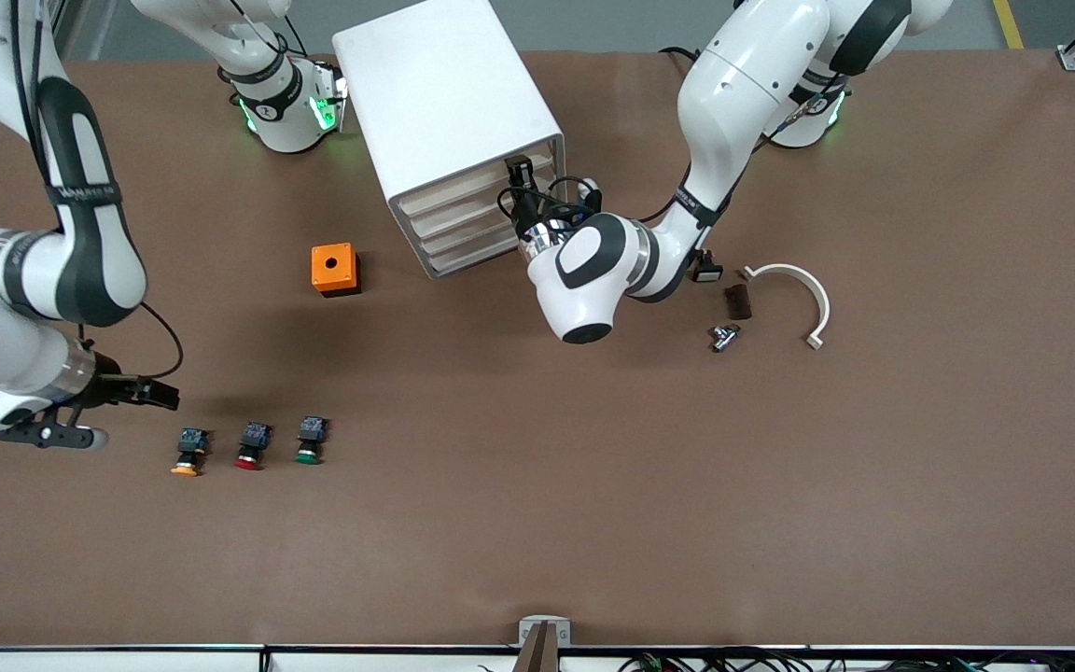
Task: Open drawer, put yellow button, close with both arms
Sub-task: 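Pull the drawer open with the left gripper while the right gripper grasps the yellow button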
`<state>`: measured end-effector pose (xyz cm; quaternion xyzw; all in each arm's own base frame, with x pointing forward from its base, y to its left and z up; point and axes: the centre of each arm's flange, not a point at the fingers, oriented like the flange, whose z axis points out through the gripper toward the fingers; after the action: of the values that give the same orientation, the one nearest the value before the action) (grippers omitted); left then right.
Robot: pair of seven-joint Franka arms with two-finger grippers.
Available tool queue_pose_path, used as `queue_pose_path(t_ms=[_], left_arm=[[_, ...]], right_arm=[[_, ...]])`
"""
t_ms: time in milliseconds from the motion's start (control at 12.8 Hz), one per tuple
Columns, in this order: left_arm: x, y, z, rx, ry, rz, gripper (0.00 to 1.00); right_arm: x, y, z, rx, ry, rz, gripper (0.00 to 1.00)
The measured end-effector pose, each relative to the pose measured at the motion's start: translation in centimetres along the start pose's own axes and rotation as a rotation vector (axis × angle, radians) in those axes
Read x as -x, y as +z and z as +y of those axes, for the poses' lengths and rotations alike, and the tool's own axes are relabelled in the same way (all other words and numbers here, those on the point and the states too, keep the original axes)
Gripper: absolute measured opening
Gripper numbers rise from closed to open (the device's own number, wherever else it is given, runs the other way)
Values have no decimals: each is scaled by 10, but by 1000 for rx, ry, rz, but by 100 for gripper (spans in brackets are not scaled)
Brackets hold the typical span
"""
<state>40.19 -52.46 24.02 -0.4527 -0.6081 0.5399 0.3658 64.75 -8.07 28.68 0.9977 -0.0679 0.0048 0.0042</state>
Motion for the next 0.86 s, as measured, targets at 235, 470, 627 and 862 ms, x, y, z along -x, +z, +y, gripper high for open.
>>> queue_pose_path(t_ms=[235,470,627,862], left_arm=[[-2,-6,1,-8,-12,-14,8],[-10,-28,4,-10,-18,-52,8],[-20,-53,7,-9,-24,-95,8],[-42,-100,13,-4,-34,-174,8]], right_arm=[[-7,70,3,2,17,35,100],[-11,92,-5,2,4,45,100],[-16,91,-11,0,-5,53,100],[-21,95,-12,2,-27,57,100]])
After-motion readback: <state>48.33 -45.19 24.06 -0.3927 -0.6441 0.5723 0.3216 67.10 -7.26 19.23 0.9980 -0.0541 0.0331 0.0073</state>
